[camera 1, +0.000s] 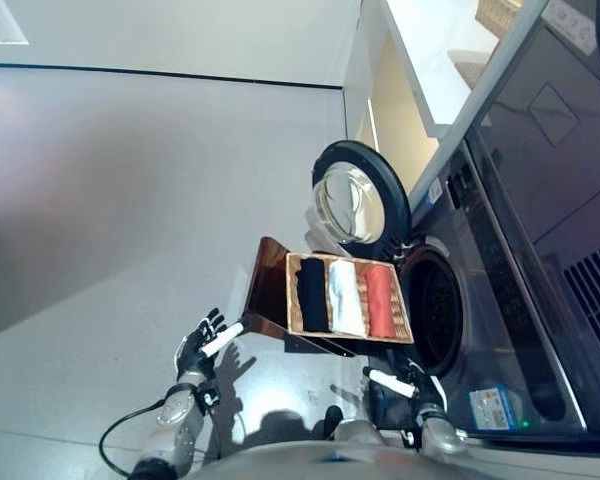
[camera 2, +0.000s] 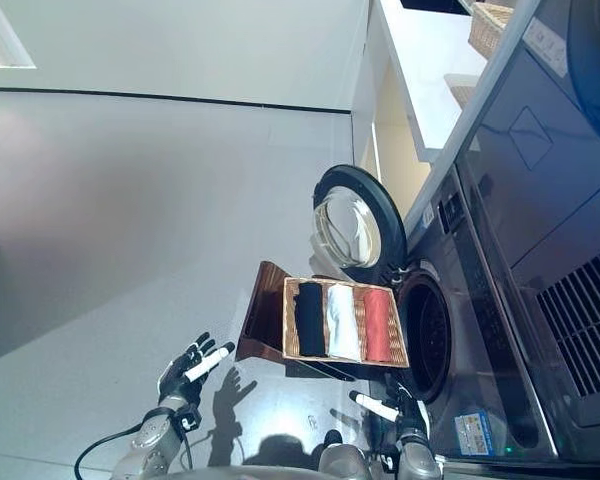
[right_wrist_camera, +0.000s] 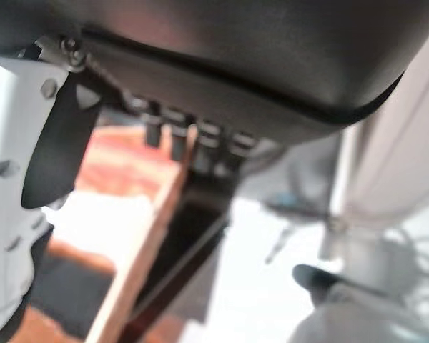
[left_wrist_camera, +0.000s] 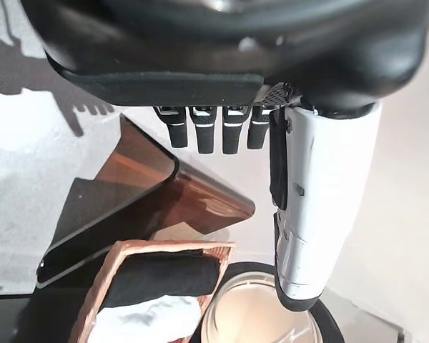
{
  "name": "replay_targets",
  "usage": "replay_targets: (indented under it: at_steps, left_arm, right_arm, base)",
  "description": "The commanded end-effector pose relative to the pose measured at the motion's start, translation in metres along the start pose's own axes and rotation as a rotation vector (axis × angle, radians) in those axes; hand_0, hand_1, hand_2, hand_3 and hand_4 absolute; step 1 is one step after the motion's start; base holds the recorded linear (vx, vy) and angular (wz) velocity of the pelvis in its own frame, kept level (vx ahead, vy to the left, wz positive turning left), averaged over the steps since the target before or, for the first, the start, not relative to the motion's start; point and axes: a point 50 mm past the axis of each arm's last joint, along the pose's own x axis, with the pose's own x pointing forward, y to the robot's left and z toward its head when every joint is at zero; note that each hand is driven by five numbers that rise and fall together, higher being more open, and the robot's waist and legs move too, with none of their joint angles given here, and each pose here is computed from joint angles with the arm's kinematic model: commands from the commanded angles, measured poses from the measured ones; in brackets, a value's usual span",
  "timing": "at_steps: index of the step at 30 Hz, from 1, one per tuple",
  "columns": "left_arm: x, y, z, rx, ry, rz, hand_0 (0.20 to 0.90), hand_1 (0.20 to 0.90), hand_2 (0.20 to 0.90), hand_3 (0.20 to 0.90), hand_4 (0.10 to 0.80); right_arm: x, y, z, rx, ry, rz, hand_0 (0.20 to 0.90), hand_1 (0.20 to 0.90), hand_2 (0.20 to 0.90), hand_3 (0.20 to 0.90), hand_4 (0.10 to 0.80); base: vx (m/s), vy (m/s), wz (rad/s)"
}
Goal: Pick up the clothes and place them into the washing machine
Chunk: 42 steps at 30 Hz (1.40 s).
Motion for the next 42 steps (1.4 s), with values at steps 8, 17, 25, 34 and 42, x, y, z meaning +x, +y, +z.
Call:
replay_targets:
  at_steps: [8, 17, 25, 34, 42]
  left_arm:
    - [0.014, -0.042, 0.052, -0.036, -0.23, -0.116, 0.9, 0.9, 0.9, 0.9, 0.8]
    - [0.013, -0.033, 0.04, -0.041, -0.187, -0.072, 0.9, 0.9, 0.9, 0.9, 0.8]
    - [0.014, -0.031, 0.043, -0.029, -0.201, -0.066, 0.9, 0.9, 0.9, 0.9, 0.8]
    - [0.019, -0.006, 0.075, -0.018, -0.315, 0.025, 0.9, 0.9, 0.9, 0.9, 0.8]
    - [0.016, -0.012, 0.062, -0.014, -0.271, -0.016, 0.9, 0.9, 0.9, 0.9, 0.8]
  right_arm:
    - [0.01, -0.032, 0.041, 0.066, -0.168, -0.151, 0.9, 0.9, 0.9, 0.9, 0.8]
    - [0.013, -0.032, 0.049, 0.053, -0.192, -0.164, 0.9, 0.9, 0.9, 0.9, 0.8]
    - [0.014, -0.021, 0.042, 0.04, -0.149, -0.135, 0.9, 0.9, 0.9, 0.9, 0.8]
    - [0.023, 0.018, 0.091, 0.025, -0.269, -0.012, 0.9, 0.9, 0.9, 0.9, 0.8]
    - [0.023, 0.009, 0.088, 0.041, -0.261, -0.026, 0.9, 0.9, 0.9, 0.9, 0.8]
  base:
    - [0.101, -0.045, 0.03]
    - [0.257, 0.139, -0.09]
    - [0.285, 0.285, -0.82]
    - [0.07, 0.162, -0.49]
    - [0.089, 0.101, -0.15]
